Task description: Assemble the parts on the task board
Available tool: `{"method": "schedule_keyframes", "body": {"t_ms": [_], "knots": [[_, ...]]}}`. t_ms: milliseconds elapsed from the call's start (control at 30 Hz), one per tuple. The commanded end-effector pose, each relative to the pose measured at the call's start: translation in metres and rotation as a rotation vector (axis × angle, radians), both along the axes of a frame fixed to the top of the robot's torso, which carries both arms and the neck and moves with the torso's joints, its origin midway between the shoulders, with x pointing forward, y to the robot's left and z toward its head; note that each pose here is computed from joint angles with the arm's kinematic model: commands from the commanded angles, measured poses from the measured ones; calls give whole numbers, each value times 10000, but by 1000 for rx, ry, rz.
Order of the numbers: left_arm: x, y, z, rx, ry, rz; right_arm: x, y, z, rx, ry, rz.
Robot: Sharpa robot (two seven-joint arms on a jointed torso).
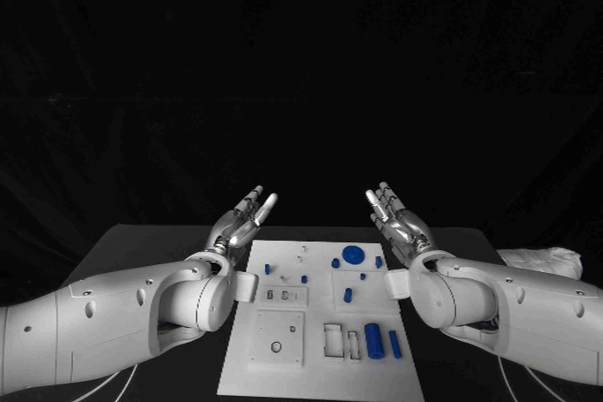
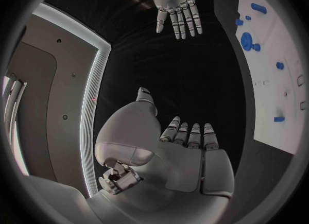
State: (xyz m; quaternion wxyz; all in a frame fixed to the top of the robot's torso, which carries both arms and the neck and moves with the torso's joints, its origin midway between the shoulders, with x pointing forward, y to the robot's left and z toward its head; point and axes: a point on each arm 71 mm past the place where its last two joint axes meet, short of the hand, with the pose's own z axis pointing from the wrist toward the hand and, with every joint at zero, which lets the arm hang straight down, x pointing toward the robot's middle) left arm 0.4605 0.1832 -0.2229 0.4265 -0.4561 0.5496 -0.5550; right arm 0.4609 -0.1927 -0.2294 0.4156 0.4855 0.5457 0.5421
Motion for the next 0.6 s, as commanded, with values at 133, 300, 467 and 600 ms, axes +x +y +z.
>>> {"method": "schedule_keyframes", "body": {"t_ms": [133,300,467,600], "knots": [[-15,-77,61,-126,-13,-109,-13,65,29,146,18,127],[-33,-73,63,-160,-2,-173,-56,-30,28,119,-2,317],[-54,-60,73,-156,-5,-208,-93,-82,49,32,-49,350],[-60,-40,108,-134,-21,-240,-105,-123,138,-106,-126,395]]}}
